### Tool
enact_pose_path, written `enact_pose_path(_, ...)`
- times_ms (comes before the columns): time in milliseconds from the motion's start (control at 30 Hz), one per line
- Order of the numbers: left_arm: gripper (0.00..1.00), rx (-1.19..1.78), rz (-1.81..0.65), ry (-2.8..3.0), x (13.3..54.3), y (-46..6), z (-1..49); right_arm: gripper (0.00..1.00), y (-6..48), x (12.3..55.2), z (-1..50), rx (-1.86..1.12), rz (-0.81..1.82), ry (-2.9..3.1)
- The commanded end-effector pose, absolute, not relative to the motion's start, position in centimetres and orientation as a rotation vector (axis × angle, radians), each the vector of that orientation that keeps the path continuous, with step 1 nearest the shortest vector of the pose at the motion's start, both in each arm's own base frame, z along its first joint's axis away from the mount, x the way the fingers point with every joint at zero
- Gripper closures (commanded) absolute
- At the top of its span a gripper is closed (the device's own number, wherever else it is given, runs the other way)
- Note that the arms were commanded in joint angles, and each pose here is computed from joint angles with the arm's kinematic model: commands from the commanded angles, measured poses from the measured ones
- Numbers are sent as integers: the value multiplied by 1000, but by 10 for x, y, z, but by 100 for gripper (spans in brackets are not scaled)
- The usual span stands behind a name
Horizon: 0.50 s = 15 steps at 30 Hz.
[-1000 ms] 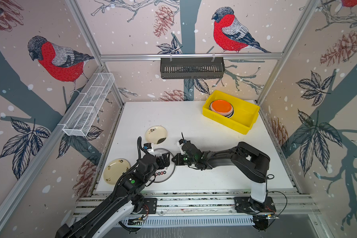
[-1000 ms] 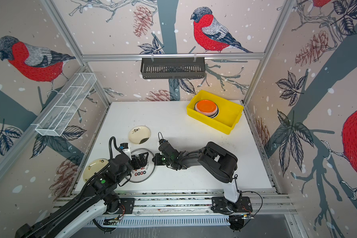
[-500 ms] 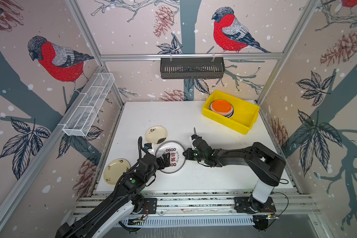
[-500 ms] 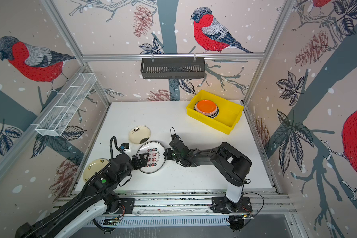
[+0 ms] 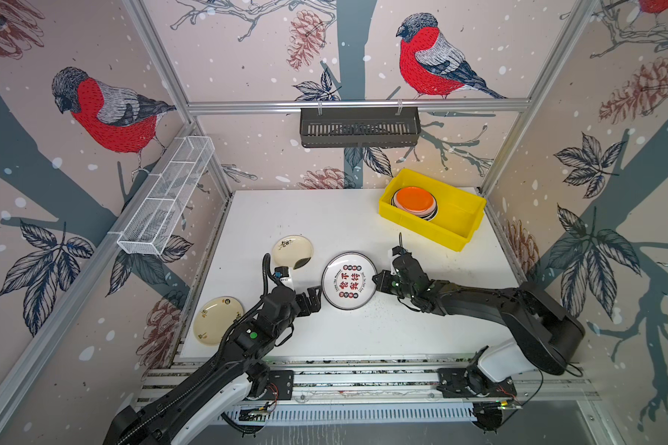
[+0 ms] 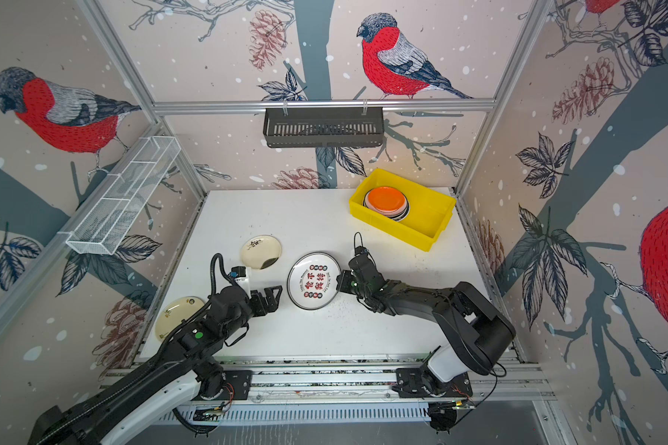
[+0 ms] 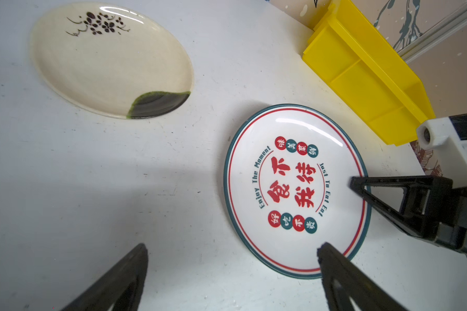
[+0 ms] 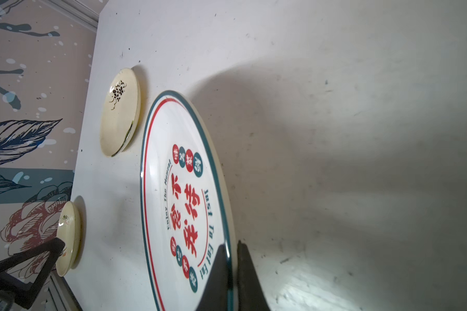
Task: Place the plates into the plastic bin on the countertop
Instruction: Pick up the plate from the bottom-left of the table.
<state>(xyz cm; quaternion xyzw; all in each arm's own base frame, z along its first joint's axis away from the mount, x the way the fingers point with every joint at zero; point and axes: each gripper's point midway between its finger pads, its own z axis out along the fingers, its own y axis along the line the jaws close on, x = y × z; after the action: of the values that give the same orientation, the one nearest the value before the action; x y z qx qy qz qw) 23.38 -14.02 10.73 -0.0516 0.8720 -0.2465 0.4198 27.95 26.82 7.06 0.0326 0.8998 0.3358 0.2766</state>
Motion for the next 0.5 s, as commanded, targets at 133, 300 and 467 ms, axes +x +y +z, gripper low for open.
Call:
enact_pose_path(133,2,131,-739,2125,246,-184,133,99,231,281,86,217,887,2333)
enact_pose_path(300,2,213,-780,2090,259,-205,142,99,211,280,100,269,861,2288)
enact_pose_path(467,2,305,-800,2043,270,-223,155,99,193,281,114,313,878,2256)
